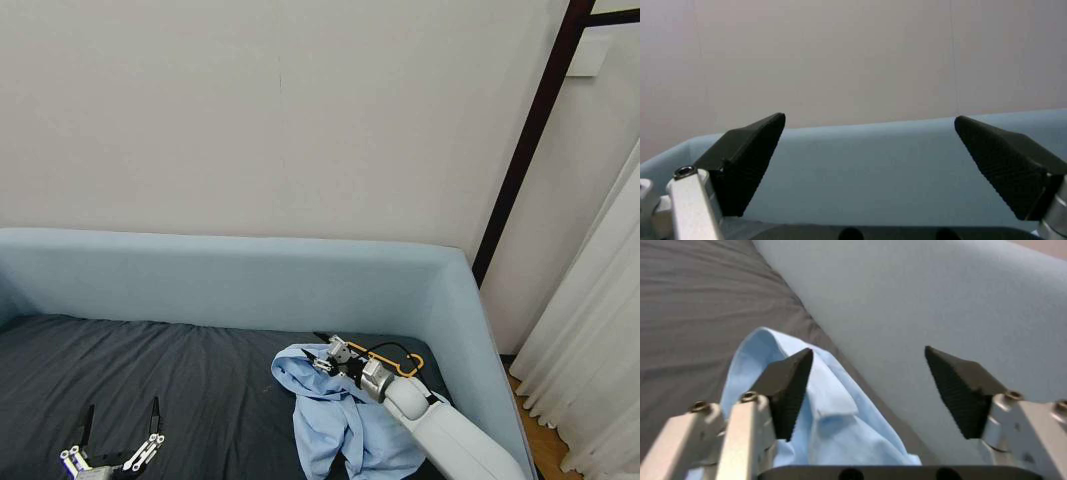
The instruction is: Pick up the clothes from the sofa and hang them on the clothes hanger.
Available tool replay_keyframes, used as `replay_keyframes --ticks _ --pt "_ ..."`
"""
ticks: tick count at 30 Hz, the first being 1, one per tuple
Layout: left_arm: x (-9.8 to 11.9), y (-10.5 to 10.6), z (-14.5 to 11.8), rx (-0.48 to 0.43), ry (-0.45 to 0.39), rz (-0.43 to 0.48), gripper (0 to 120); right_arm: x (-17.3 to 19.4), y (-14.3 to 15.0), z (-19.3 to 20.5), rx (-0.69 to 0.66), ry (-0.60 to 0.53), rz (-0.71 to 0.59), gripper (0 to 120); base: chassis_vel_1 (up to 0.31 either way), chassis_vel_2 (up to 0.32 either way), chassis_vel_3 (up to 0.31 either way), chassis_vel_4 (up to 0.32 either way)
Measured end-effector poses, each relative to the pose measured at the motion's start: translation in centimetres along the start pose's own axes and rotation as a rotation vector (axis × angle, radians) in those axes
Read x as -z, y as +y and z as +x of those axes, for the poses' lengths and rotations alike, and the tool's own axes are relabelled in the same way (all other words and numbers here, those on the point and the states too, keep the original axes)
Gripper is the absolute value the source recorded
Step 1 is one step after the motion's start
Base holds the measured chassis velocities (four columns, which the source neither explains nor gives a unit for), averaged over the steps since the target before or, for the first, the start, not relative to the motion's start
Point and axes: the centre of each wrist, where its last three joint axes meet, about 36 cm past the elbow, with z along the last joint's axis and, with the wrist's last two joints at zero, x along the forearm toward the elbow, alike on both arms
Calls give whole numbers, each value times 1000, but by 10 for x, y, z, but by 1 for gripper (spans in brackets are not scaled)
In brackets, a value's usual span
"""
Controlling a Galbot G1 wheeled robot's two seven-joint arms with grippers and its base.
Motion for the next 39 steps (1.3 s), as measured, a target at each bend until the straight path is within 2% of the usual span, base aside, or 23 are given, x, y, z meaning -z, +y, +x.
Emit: replay_keyframes --ticks 1,4,8,17,21,22,27,28,32,33,35,38,39 --pt "0 0 0 0 0 0 100 0 0 0 0 0 0 70 0 0 0 0" --pt "0 3 -1 -3 -3 -7 100 -6 -8 10 14 21 -3 83 0 0 0 0" --pt "-1 8 -4 0 -4 -13 100 -10 9 17 32 29 25 98 0 0 0 0" --pt "-3 12 -4 3 2 -17 100 -18 41 5 -55 129 146 100 0 0 0 0" --pt "-4 19 -4 11 1 -20 100 -16 50 -10 -101 161 171 87 0 0 0 0" --pt "-4 19 -4 11 1 -20 100 -16 50 -10 -101 161 171 87 0 0 0 0" --pt "-7 25 -5 14 3 -23 100 -17 62 -21 -130 211 165 63 0 0 0 0" --pt "-7 25 -5 14 3 -23 100 -17 62 -21 -130 211 165 63 0 0 0 0" --pt "-11 23 -5 15 6 -18 100 -20 63 -23 -143 227 174 45 0 0 0 0" --pt "-11 23 -5 15 6 -18 100 -20 63 -23 -143 227 174 45 0 0 0 0" --pt "-13 22 -7 14 5 -14 100 -21 61 -23 -149 231 178 35 0 0 0 0" --pt "-14 21 -8 13 4 -12 100 -21 59 -23 -154 231 178 29 0 0 0 0" --pt "-15 20 -10 11 5 -9 100 -21 56 -22 -158 228 177 22 0 0 0 0"
